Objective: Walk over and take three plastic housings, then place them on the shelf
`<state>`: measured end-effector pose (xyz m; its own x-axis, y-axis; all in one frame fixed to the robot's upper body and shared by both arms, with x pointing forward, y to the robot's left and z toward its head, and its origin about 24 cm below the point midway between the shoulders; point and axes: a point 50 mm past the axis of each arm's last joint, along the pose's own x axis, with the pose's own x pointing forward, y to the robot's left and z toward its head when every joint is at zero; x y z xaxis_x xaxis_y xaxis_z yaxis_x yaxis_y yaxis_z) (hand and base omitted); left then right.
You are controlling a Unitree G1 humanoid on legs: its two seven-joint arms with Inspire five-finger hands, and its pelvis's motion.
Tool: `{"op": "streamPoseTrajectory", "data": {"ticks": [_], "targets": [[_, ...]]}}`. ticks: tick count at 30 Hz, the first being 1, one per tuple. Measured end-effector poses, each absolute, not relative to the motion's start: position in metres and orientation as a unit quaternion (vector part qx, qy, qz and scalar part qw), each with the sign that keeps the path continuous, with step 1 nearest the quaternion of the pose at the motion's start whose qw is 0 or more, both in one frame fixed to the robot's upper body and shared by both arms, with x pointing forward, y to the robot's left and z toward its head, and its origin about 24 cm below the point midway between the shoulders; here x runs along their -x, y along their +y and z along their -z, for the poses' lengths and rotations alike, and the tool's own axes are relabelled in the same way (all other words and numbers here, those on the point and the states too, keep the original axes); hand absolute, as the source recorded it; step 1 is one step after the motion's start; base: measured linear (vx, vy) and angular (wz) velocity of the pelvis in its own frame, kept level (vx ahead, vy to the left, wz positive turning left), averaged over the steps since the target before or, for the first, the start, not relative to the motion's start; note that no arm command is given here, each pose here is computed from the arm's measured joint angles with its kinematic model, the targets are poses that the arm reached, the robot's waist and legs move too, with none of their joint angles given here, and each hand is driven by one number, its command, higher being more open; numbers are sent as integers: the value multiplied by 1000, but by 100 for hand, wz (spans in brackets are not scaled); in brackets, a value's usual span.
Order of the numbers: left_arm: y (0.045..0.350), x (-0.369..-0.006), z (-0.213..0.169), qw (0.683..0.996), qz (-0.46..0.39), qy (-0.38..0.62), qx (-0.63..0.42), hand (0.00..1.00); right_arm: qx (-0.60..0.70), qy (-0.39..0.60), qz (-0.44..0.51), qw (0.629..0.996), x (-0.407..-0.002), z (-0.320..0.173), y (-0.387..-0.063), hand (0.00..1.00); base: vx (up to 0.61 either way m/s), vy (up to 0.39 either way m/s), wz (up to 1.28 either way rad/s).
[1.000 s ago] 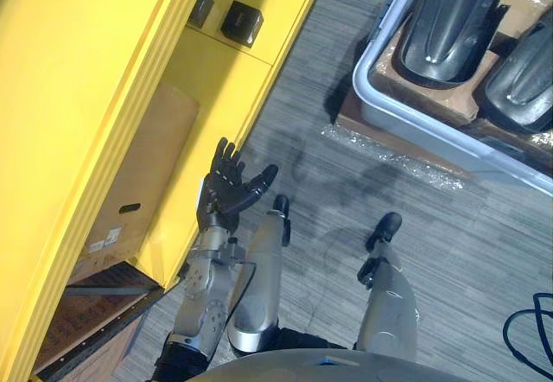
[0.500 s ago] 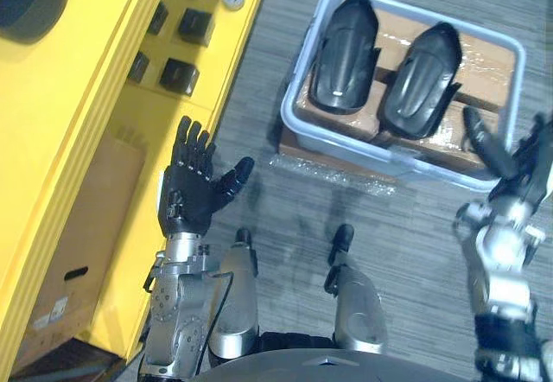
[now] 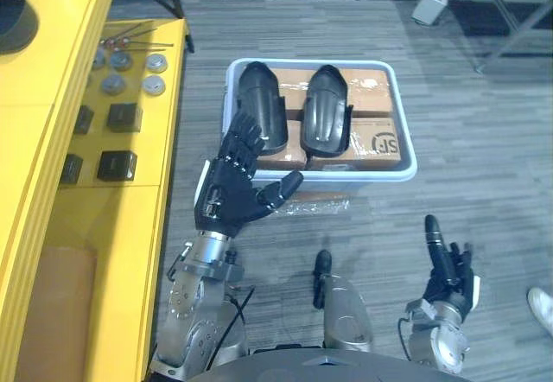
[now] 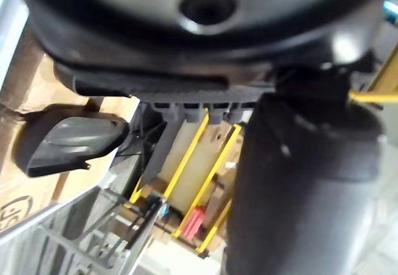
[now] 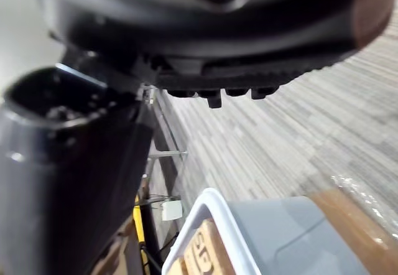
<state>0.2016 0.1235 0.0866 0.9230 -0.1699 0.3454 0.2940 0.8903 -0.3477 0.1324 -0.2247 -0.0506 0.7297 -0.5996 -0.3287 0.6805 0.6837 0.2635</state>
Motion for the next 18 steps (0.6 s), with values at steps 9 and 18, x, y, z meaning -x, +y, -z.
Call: {"op": "streamPoseTrajectory", "data": {"ticks": [9, 18], "targets": [[135, -221, -70, 953, 76, -98, 277, 100, -157, 86, 260, 949, -138, 38, -235, 100, 100, -137, 65], [108, -203, -46, 944, 145, -35, 295, 100, -36, 0, 320, 947, -148, -12, -307, 100, 73, -111, 68]]}}
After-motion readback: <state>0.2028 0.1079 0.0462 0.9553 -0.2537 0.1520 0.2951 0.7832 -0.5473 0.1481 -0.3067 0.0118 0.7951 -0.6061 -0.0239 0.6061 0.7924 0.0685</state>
